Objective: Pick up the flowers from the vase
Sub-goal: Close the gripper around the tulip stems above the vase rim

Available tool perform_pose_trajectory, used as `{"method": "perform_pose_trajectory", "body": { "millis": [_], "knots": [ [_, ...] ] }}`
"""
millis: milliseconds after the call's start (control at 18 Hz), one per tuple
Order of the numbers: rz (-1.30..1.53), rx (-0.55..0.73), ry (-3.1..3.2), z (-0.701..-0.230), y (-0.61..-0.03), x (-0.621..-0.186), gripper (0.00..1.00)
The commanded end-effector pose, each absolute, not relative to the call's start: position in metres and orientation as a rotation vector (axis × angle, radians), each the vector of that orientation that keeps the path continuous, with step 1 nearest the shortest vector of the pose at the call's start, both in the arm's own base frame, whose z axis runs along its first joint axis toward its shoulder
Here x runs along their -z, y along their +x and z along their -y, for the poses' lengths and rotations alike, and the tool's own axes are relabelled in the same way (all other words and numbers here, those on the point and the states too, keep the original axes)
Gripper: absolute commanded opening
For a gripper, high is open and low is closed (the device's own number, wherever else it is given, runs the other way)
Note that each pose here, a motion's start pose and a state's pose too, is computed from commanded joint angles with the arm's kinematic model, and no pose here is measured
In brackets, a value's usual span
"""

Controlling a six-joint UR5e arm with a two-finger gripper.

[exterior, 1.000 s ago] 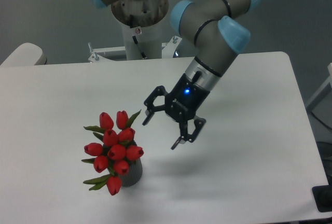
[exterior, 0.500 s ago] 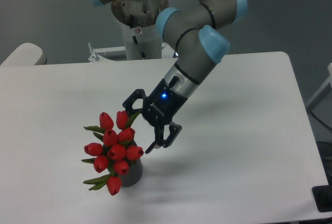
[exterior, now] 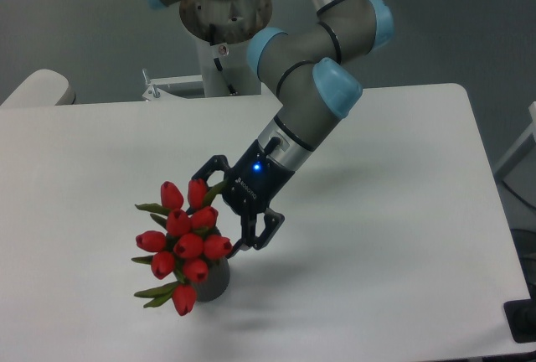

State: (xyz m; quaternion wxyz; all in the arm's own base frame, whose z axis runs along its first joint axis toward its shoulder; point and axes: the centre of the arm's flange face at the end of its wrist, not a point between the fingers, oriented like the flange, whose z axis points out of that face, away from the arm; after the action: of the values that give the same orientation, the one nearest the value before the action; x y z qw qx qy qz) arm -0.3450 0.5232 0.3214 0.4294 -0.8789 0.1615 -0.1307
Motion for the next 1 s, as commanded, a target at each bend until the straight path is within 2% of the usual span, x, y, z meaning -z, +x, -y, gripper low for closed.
{"method": "perform_pose_trajectory", "body": {
  "millis": [500,833,889,1000],
  "knots": [
    [-0.429,0.352,-2.149,-0.537,-0.337,-0.315,0.98],
    [-0.427,0.360,-2.120,-0.538,-0.342,-0.313,0.51],
    [-0.426,0.366,-2.107,-0.538,-0.343,-0.313,0.38],
    [-0.422,0.364,-2.106,-0.537,-0.344,-0.315,0.34]
  ]
}}
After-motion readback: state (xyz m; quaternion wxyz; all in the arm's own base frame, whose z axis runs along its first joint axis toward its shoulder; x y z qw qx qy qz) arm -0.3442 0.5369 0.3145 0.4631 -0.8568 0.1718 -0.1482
